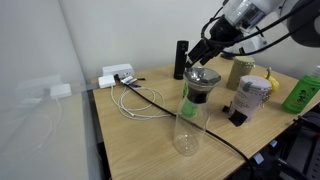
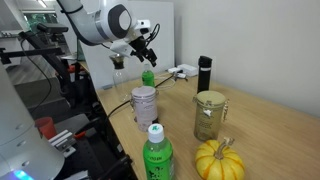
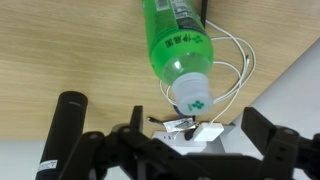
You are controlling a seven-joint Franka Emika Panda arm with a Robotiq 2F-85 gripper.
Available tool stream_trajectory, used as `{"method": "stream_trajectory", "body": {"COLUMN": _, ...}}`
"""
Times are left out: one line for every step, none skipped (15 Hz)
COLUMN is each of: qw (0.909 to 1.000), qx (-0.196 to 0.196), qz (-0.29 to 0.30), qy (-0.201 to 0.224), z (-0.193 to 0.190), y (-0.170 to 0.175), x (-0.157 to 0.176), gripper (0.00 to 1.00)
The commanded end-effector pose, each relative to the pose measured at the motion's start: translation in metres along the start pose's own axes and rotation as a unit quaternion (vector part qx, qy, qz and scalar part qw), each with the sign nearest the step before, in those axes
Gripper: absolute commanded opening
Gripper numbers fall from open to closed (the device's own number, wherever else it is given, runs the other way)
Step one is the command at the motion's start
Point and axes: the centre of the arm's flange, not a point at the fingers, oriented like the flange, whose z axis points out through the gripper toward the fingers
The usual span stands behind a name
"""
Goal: Get the green bottle that is near the black flask and put it near the black cable.
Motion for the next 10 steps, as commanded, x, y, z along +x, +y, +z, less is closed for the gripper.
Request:
{"method": "stream_trajectory", "body": {"qw": 0.9995, "qx": 0.006, "qz": 0.028, "qy": 0.014, "z": -0.038, "y": 0.038, "x": 0.025, "gripper": 1.00}}
{"method": "stream_trajectory", "body": {"qw": 0.9988, "qx": 0.003, "qz": 0.043, "qy": 0.023, "z": -0.044, "y": 0.044, "x": 0.028, "gripper": 1.00}}
{"method": "stream_trajectory", "body": {"qw": 0.9978, "qx": 0.002, "qz": 0.058, "qy": 0.032, "z": -0.052, "y": 0.049, "x": 0.033, "gripper": 1.00}}
{"method": "stream_trajectory", "body": {"qw": 0.9958, "qx": -0.001, "qz": 0.079, "qy": 0.047, "z": -0.060, "y": 0.057, "x": 0.036, "gripper": 1.00}}
{"method": "stream_trajectory", "body": {"qw": 0.9937, "qx": -0.004, "qz": 0.095, "qy": 0.060, "z": -0.069, "y": 0.065, "x": 0.040, "gripper": 1.00}}
{"method": "stream_trajectory", "body": {"qw": 0.9906, "qx": -0.008, "qz": 0.117, "qy": 0.070, "z": -0.078, "y": 0.077, "x": 0.042, "gripper": 1.00}}
{"method": "stream_trajectory", "body": {"qw": 0.9875, "qx": -0.012, "qz": 0.140, "qy": 0.072, "z": -0.086, "y": 0.090, "x": 0.044, "gripper": 1.00}}
{"method": "stream_trajectory", "body": {"qw": 0.9900, "qx": -0.019, "qz": 0.114, "qy": 0.081, "z": -0.066, "y": 0.059, "x": 0.046, "gripper": 1.00}}
{"method": "stream_trajectory", "body": {"qw": 0.9882, "qx": -0.022, "qz": 0.126, "qy": 0.084, "z": -0.074, "y": 0.069, "x": 0.046, "gripper": 1.00}}
{"method": "stream_trajectory", "body": {"qw": 0.9877, "qx": -0.022, "qz": 0.131, "qy": 0.083, "z": -0.078, "y": 0.072, "x": 0.045, "gripper": 1.00}}
